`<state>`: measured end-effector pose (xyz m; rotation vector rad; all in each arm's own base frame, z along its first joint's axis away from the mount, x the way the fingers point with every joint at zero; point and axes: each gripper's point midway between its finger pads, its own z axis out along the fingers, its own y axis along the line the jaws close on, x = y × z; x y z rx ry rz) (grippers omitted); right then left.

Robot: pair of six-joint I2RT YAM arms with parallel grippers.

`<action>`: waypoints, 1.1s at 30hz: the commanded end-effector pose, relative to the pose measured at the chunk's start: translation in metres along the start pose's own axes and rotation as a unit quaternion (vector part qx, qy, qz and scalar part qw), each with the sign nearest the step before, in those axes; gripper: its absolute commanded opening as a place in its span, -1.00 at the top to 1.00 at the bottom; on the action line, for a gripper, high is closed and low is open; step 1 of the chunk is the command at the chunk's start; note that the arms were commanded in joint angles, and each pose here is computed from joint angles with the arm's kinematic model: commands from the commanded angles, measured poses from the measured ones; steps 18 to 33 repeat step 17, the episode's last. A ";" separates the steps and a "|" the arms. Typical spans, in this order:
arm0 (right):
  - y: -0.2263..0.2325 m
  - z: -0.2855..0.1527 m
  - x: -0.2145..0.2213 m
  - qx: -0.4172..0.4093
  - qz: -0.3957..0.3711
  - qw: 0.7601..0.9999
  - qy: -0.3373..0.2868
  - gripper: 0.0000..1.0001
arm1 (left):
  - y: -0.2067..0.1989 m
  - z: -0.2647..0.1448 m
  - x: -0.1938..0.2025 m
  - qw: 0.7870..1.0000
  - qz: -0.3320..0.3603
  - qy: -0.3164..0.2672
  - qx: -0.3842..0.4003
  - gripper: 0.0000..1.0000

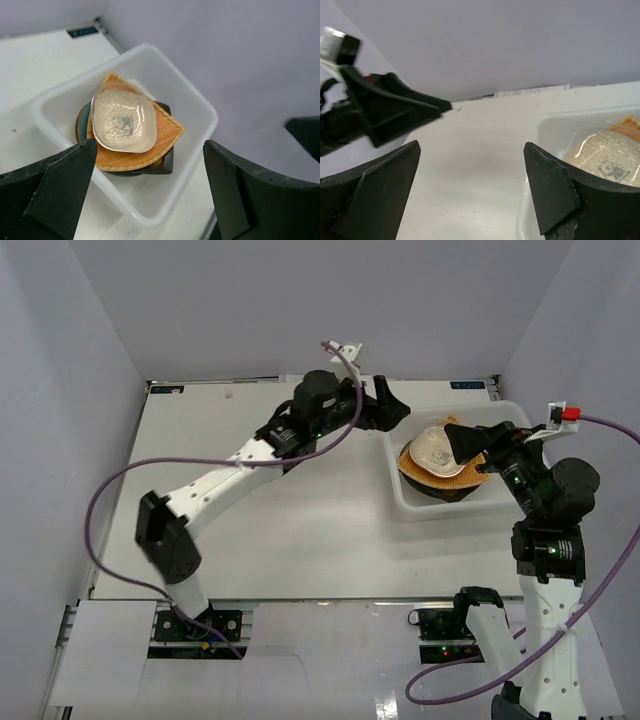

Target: Place the plates into the plastic bin on the countertop

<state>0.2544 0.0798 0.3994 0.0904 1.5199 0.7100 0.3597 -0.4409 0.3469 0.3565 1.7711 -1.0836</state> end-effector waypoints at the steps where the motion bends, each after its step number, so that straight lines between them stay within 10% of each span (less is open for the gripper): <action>1: 0.032 -0.016 -0.016 -0.055 -0.024 0.998 -0.019 -0.80 | -0.033 -0.083 -0.062 0.995 0.054 -0.086 0.016 -0.96; 16: 0.006 -0.017 0.091 -0.118 0.046 0.989 0.072 -0.80 | 0.067 -0.310 0.069 0.985 -0.006 -0.073 -0.158 -0.96; 33: 0.006 -0.015 0.090 -0.120 0.048 0.989 0.070 -0.80 | 0.070 -0.314 0.072 0.984 -0.010 -0.075 -0.161 -0.96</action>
